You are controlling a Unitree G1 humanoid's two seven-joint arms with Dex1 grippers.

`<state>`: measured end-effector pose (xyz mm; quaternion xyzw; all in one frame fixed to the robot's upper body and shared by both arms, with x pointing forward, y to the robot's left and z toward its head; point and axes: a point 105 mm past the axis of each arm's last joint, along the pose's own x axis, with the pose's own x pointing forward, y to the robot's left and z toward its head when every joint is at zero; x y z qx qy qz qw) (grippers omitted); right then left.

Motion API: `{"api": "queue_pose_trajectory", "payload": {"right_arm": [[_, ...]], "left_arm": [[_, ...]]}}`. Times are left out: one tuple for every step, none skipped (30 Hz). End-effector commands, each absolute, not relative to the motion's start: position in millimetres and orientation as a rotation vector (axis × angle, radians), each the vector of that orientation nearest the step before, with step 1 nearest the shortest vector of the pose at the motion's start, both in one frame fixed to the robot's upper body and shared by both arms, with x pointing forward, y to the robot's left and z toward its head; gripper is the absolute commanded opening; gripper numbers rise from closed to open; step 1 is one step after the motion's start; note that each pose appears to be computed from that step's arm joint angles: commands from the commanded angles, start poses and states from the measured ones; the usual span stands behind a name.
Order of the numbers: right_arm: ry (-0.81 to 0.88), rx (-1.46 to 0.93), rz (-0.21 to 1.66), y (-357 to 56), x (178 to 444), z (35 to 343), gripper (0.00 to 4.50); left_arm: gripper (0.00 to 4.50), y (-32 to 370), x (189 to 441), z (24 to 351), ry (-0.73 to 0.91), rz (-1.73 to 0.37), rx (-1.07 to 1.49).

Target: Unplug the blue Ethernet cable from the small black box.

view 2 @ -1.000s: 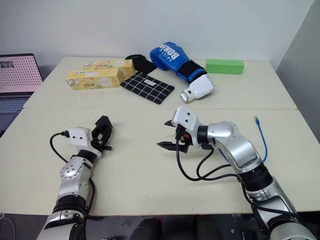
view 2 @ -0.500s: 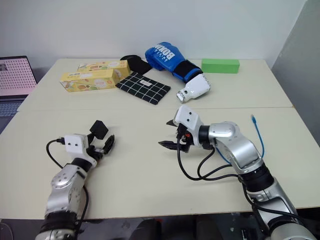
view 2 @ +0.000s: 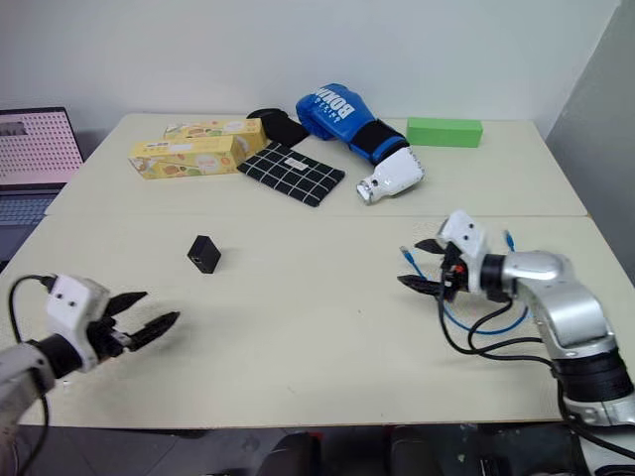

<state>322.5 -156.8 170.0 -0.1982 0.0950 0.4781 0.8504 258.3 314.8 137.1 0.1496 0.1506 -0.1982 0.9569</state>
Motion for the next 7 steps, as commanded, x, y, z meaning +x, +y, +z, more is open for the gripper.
{"api": "queue_pose_trajectory", "payload": {"right_arm": [[0.172,-0.448,0.995,-178.0,320.5,188.6,3.97],[0.174,-0.454,0.988,-181.6,321.1,190.0,3.97],[0.177,-0.462,0.979,-185.5,321.8,191.1,3.97],[0.178,-0.470,0.973,-188.2,322.4,191.9,3.97],[0.178,-0.471,0.969,-189.9,322.8,192.5,3.97],[0.178,-0.472,0.968,-190.6,323.0,192.6,3.97],[0.178,-0.471,0.967,-190.7,323.3,192.5,3.97]], "left_arm": [[3.97,333.7,261.5,172.9,0.234,-0.364,0.317],[3.97,335.9,262.0,176.0,0.231,-0.364,0.315],[3.97,337.6,262.7,178.7,0.227,-0.367,0.315],[3.97,338.6,263.4,180.2,0.223,-0.368,0.317],[3.97,337.3,263.5,181.1,0.216,-0.380,0.327],[3.97,336.3,263.5,181.5,0.211,-0.388,0.333],[3.97,335.0,263.5,181.7,0.207,-0.398,0.341]]}}
